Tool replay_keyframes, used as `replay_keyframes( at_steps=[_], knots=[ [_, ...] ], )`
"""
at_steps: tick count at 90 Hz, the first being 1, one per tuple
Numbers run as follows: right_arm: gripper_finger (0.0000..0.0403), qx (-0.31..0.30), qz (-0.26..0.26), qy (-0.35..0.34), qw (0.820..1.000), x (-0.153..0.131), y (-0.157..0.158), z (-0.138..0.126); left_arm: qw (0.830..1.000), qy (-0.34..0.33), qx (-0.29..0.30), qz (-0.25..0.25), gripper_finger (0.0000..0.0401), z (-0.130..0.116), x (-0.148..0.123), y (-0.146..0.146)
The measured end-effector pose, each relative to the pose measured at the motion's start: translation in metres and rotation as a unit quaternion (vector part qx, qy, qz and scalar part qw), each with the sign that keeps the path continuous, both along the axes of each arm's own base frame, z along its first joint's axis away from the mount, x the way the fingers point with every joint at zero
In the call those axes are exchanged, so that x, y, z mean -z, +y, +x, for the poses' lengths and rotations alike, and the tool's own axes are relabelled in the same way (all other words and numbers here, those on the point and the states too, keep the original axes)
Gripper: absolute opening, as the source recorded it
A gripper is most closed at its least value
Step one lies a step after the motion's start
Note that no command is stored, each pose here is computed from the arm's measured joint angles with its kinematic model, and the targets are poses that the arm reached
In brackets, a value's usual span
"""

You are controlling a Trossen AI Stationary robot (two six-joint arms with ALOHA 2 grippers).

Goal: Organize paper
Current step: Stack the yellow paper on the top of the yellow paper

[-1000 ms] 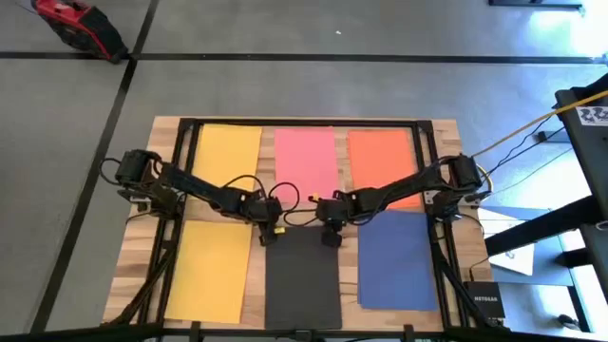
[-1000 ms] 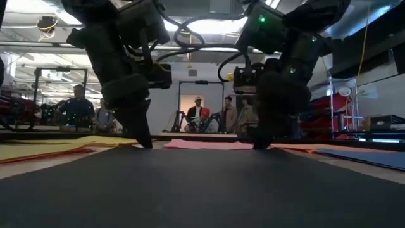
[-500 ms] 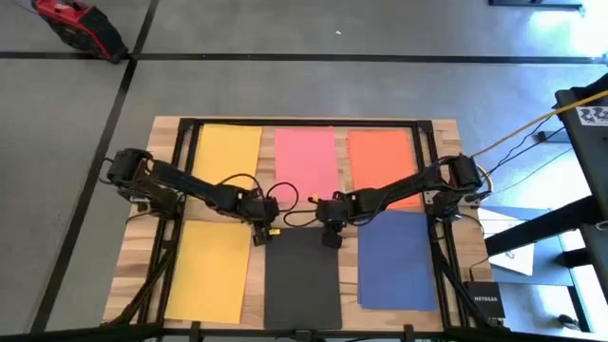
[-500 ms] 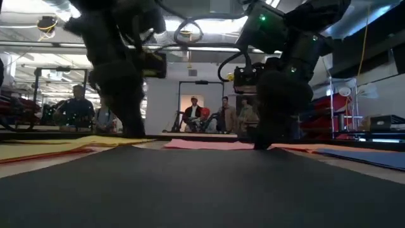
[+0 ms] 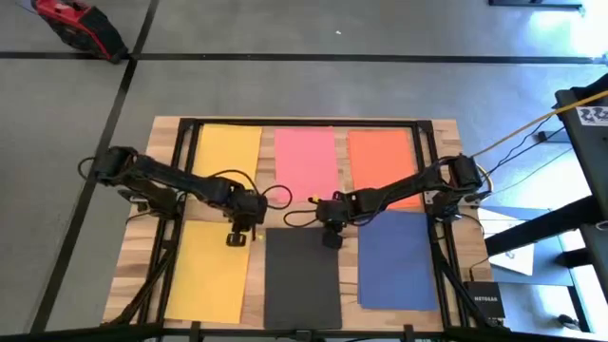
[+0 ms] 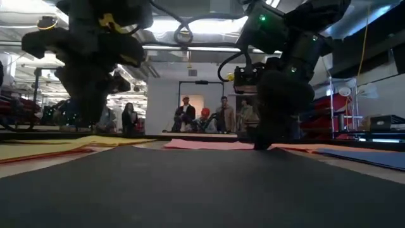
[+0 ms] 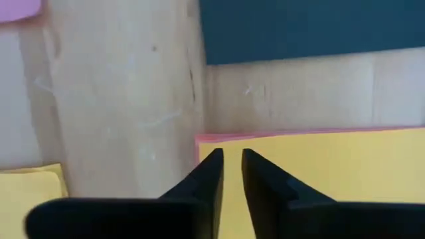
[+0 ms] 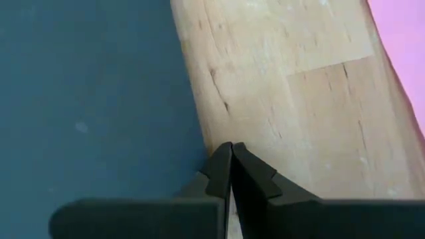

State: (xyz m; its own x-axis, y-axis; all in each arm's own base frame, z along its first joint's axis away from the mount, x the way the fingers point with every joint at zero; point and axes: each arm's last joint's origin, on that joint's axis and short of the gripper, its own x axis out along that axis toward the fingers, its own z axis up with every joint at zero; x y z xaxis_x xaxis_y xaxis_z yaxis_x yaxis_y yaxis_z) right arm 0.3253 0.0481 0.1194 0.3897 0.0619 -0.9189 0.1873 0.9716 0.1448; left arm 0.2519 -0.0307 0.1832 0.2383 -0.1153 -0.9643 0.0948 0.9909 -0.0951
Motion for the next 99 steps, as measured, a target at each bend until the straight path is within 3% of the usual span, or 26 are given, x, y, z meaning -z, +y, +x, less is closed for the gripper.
replay_keyframes(
  at_steps=[23, 36, 99],
  knots=[
    [0.0001, -0.005, 0.002, 0.000, 1.000, 0.000, 0.000, 0.000, 1.000, 0.024, -0.007, -0.015, 0.0111, -0.010, 0.017, 0.013],
    [0.0001, -0.006, 0.002, 0.000, 1.000, 0.000, 0.000, 0.000, 1.000, 0.005, -0.002, -0.028, 0.0127, -0.008, 0.020, 0.014],
    [0.0001, -0.006, 0.001, 0.000, 1.000, 0.000, 0.000, 0.000, 1.000, -0.006, -0.002, -0.026, 0.0153, -0.012, 0.033, 0.020]
  ],
)
